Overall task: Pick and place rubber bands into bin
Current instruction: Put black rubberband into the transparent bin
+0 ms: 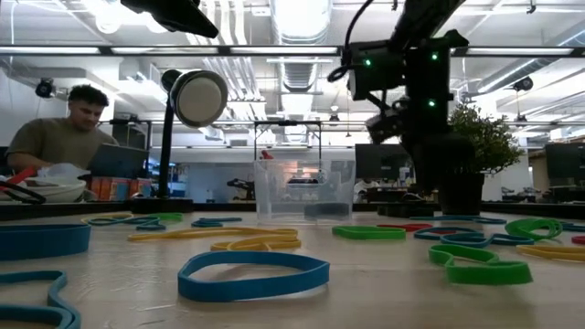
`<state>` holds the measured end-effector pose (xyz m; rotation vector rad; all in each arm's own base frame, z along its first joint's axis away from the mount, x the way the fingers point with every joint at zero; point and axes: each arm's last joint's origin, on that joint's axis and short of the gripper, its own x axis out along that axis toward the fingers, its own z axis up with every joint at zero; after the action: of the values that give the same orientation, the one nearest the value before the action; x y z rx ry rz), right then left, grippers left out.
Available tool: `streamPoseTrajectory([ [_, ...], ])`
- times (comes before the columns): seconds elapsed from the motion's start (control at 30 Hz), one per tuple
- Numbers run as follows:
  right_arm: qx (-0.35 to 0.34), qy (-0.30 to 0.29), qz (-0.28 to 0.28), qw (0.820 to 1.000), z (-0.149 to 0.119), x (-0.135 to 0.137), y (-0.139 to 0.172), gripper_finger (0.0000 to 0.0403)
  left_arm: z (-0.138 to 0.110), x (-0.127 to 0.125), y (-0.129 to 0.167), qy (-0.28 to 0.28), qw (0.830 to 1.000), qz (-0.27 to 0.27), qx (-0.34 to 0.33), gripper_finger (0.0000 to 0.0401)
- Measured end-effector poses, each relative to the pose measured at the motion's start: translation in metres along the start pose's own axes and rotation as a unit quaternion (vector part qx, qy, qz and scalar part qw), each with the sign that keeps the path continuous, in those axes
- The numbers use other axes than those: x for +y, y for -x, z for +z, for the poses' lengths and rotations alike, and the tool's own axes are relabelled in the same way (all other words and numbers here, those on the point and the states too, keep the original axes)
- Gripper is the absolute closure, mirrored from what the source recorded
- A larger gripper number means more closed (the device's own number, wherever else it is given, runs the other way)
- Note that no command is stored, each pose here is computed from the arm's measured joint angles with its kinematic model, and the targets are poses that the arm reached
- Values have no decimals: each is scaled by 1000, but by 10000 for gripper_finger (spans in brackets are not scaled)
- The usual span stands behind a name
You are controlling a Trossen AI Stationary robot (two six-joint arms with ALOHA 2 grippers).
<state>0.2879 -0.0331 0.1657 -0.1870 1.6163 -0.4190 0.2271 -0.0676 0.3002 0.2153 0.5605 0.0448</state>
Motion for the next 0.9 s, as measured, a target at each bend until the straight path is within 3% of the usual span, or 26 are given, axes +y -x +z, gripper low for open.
streamPoseTrajectory([
  [0.4,-35,100,11,994,3,3,-7,264,-1,0,-1,-1,1000,0,3,285],
  [0.67,-48,119,27,991,6,-5,-14,264,-1,0,-1,0,1000,0,4,285],
  [0.9,-34,85,36,995,2,-20,-26,264,-2,-1,-2,10,1000,0,7,285],
])
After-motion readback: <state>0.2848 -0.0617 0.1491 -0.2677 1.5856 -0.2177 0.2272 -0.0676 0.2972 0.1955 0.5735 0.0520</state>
